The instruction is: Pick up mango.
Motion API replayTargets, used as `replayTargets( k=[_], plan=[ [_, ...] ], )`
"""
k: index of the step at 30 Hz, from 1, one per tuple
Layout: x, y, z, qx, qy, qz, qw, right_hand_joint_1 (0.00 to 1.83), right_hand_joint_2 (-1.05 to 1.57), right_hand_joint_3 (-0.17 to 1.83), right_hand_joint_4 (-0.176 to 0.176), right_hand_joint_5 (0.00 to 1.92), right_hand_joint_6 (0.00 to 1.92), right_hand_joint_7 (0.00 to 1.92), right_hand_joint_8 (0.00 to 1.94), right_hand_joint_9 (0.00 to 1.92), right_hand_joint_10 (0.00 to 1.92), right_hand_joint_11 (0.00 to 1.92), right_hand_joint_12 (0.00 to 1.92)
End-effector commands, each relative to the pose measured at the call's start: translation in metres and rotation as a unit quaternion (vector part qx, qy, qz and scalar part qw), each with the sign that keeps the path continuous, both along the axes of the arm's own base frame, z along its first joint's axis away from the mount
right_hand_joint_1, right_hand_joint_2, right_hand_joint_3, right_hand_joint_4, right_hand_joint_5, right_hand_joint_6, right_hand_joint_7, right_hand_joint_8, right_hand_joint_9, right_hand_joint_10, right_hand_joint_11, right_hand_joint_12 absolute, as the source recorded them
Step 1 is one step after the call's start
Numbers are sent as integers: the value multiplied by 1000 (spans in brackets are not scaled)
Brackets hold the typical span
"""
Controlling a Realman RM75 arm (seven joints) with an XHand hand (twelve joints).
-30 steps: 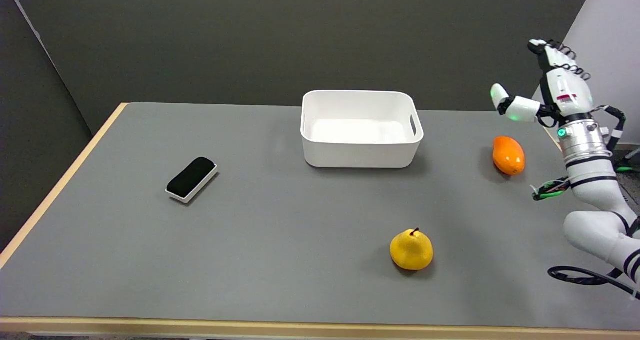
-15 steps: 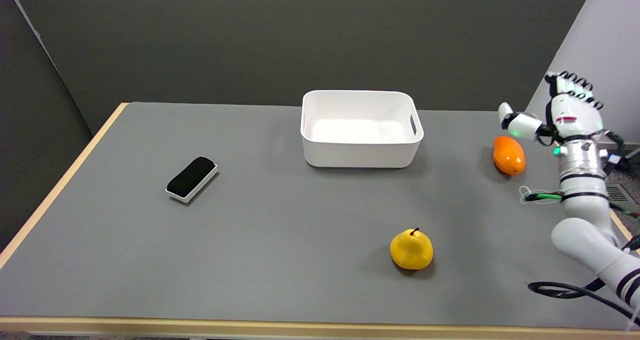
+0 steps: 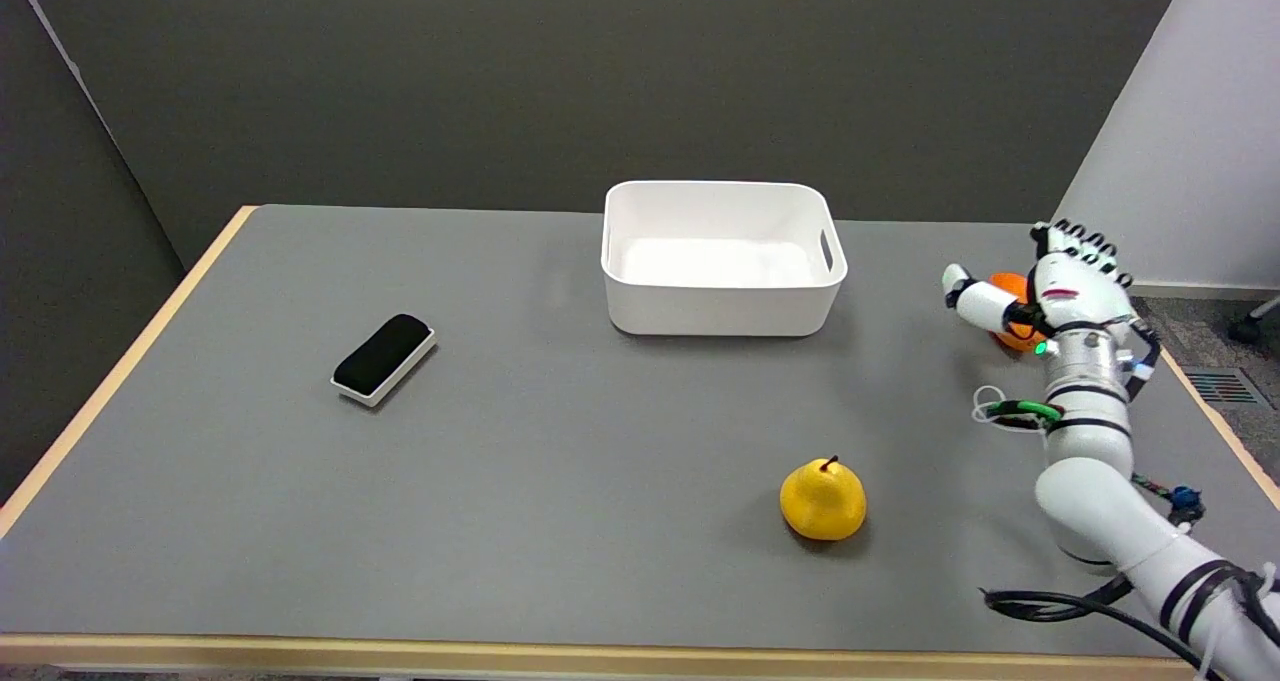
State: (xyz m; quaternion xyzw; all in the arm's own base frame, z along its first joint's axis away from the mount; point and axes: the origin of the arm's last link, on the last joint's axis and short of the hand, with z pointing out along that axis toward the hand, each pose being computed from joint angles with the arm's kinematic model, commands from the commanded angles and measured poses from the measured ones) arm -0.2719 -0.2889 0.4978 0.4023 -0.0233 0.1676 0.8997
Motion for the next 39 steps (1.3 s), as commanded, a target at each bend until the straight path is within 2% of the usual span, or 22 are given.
replayTargets(
  k=[1, 14, 19, 21, 29, 39],
  plan=[
    [-18, -19, -38, -4, -40, -35, 999, 310, 663, 682, -176, 88, 378, 68, 322, -1, 327, -1, 674],
    [19, -39, -9, -9, -6, -8, 1000, 326, 663, 686, -176, 96, 385, 81, 325, -1, 342, -1, 669],
    [8, -32, 14, -43, -26, -26, 998, 331, 664, 689, -176, 97, 383, 80, 321, -1, 338, -1, 641],
    [0, -27, 22, -58, -34, -37, 997, 310, 566, 881, -176, 60, 461, 47, 388, -1, 308, -1, 613],
    [-28, -21, 31, -74, -63, -74, 992, 318, 566, 881, -176, 60, 456, 40, 378, -1, 294, -1, 599],
    [-35, -34, 26, -55, -67, -90, 992, 329, 567, 882, -176, 61, 456, 40, 376, -1, 292, -1, 607]
  ],
)
